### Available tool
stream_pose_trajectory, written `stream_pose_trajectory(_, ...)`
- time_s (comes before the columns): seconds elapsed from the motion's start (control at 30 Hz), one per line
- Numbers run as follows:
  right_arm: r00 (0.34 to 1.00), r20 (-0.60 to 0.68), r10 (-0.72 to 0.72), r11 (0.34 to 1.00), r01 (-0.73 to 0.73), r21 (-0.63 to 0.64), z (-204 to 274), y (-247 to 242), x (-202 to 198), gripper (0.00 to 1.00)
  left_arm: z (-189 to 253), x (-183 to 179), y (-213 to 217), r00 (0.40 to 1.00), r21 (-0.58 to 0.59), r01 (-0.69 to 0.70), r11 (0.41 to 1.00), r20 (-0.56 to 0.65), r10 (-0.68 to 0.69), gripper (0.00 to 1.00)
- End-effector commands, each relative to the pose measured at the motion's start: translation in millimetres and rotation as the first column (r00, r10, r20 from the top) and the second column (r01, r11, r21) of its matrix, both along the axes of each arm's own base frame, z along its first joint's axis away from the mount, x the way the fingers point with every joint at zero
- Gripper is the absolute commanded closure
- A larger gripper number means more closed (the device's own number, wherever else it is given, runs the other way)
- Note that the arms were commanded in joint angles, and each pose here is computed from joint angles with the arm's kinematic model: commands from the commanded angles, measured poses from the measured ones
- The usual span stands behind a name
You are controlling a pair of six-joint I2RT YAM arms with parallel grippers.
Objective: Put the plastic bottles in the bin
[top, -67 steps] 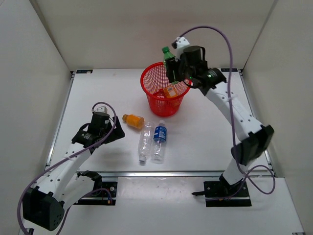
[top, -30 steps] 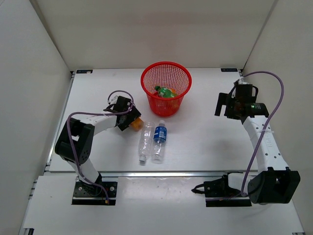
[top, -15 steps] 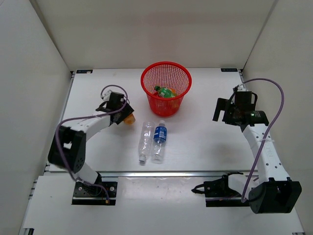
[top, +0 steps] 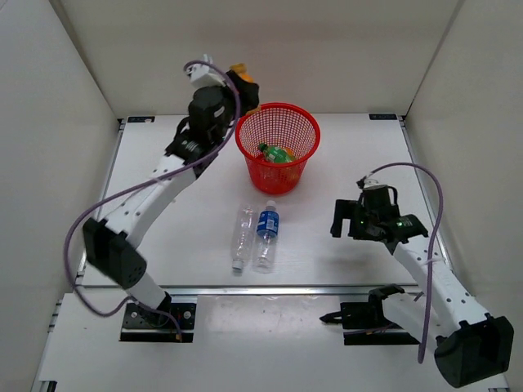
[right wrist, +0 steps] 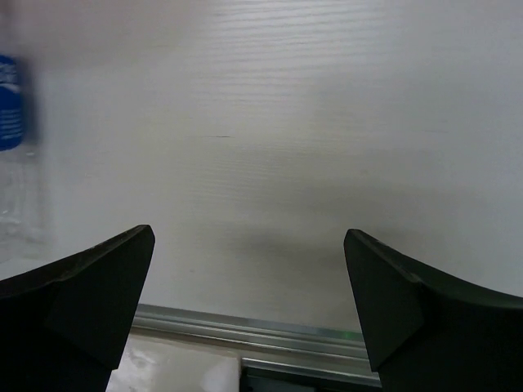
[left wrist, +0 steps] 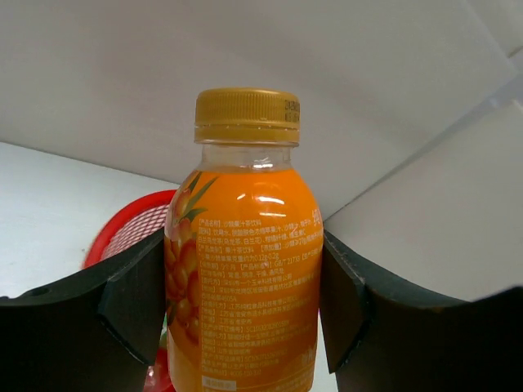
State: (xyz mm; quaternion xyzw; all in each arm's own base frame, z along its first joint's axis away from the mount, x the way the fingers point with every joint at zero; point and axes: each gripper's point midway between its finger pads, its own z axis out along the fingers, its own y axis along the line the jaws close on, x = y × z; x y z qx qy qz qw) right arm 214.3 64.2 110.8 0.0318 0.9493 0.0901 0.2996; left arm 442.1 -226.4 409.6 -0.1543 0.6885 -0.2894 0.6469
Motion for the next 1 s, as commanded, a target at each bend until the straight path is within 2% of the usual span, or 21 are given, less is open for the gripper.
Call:
stream_pose_trajectory(0.0,0.993,0.101,0.062,0.995,-0.069,0.071,16.4,41.1,18.6,0.01,-40.7,38.5,-36.7,0.996,0.090,0.052,0.995,-0.083,-0.044,0.48)
stream_pose_trajectory(0.03,0.987,0.116,0.114,0.989,-0.123,0.076,20.4,58.1,19.0,0.01,-50.6,48.0,-45.5,0.992,0.096,0.066,0.993,-0.109,-0.055,0.45)
stream_pose_trajectory(0.1,0.981,0.128,0.145,0.986,-0.154,0.059,21.6,75.3,24.4,0.01,-66.4,51.0,-63.8,0.985,0.101,0.107,0.989,-0.144,-0.092,0.33)
stream_pose_trajectory(0.17,0.966,0.145,0.216,0.971,-0.228,0.072,23.2,100.9,27.6,0.01,-64.2,44.8,-70.6,0.986,0.119,0.109,0.987,-0.136,-0.093,0.16)
stream_pose_trajectory(0.2,0.963,0.129,0.236,0.968,-0.245,0.059,18.9,106.7,29.9,0.01,-62.4,43.5,-67.9,0.989,0.132,0.094,0.987,-0.129,-0.077,0.01)
stream_pose_trajectory(0.33,0.931,0.168,0.325,0.944,-0.331,0.003,27.5,144.9,48.5,0.01,-41.3,27.4,-67.8,0.988,0.157,0.140,0.978,-0.094,-0.127,0.01)
stream_pose_trajectory(0.4,0.920,0.193,0.340,0.935,-0.352,0.031,35.3,162.9,56.1,0.01,-13.0,10.9,-56.4,0.991,0.173,0.131,0.976,-0.046,-0.125,0.01)
stream_pose_trajectory(0.53,0.902,0.220,0.370,0.918,-0.392,0.064,36.3,196.3,68.8,0.00,-1.1,-40.6,-25.4,0.993,0.219,0.121,0.968,-0.028,-0.118,0.01)
stream_pose_trajectory(0.6,0.893,0.219,0.393,0.908,-0.414,0.060,29.7,215.9,70.2,0.01,-40.9,-60.7,1.6,0.989,0.253,0.120,0.960,-0.112,-0.094,0.01)
stream_pose_trajectory(0.63,0.887,0.222,0.404,0.901,-0.428,0.068,31.7,223.5,71.2,0.01,-40.8,-78.4,16.2,0.989,0.232,0.112,0.966,-0.122,-0.085,0.01)
stream_pose_trajectory(0.7,0.893,0.182,0.412,0.902,-0.428,0.060,15.1,236.1,70.1,0.01,-108.0,-105.3,48.5,0.964,0.288,0.104,0.952,-0.266,-0.024,0.01)
stream_pose_trajectory(0.73,0.892,0.180,0.414,0.901,-0.430,0.059,13.6,241.8,69.5,0.01,-116.6,-117.9,62.0,0.959,0.284,0.085,0.955,-0.285,-0.001,0.01)
stream_pose_trajectory(0.8,0.912,0.125,0.391,0.918,-0.395,0.013,-10.9,240.4,69.2,0.00,-178.3,-150.9,83.5,0.897,0.326,0.140,0.935,-0.441,0.020,0.01)
stream_pose_trajectory(0.9,0.927,0.054,0.371,0.929,-0.370,-0.021,-41.0,237.2,64.8,0.01,-226.9,-193.0,110.2,0.829,0.316,0.156,0.936,-0.557,0.050,0.01)
stream_pose_trajectory(0.97,0.924,0.014,0.382,0.924,-0.382,-0.018,-58.5,239.6,56.5,0.04,-237.8,-212.2,120.5,0.818,0.272,0.136,0.953,-0.574,0.047,0.01)
